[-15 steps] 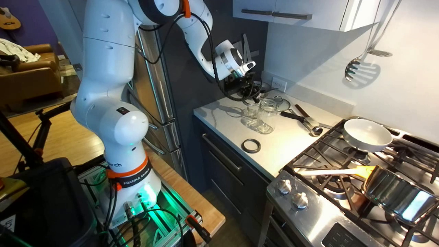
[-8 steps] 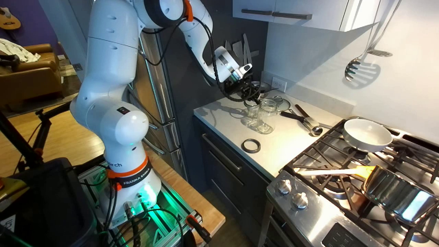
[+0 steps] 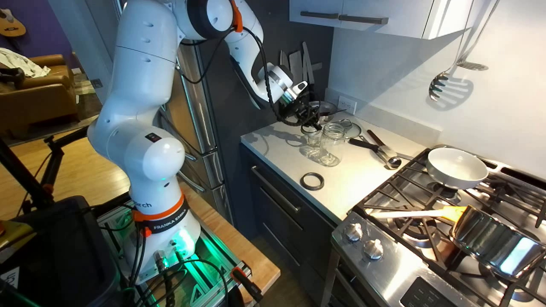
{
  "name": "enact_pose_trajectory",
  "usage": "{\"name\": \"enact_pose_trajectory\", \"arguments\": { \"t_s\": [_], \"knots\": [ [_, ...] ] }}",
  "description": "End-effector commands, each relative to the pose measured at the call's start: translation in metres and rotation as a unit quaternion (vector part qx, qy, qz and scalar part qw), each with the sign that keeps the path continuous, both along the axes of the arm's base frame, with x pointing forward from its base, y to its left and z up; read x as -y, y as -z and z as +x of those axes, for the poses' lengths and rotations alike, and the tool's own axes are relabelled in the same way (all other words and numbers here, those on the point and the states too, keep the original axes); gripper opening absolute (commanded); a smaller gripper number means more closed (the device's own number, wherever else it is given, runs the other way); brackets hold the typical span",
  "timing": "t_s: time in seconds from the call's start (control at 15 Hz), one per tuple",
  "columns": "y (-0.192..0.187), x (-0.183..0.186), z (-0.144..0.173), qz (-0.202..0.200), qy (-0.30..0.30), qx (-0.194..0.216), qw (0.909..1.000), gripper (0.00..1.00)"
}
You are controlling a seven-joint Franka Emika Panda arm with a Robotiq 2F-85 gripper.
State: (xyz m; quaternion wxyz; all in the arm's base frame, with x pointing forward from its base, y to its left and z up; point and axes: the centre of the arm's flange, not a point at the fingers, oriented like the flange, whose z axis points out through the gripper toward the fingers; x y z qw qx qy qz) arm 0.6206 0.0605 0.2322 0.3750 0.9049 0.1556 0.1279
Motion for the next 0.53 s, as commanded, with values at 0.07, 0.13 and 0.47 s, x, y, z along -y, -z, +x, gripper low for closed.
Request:
{"name": "enact_pose_trajectory", "arguments": {
  "t_s": [0.07, 0.13, 0.47],
  "knots": [
    [0.017, -0.005, 0.015, -0.014, -0.012, -0.004, 0.9998, 0.01],
    [0.018, -0.004, 0.017, -0.016, -0.013, -0.004, 0.9998, 0.01],
    [0.022, 0.001, 0.025, -0.024, -0.014, -0.004, 0.9996, 0.01]
  ]
}}
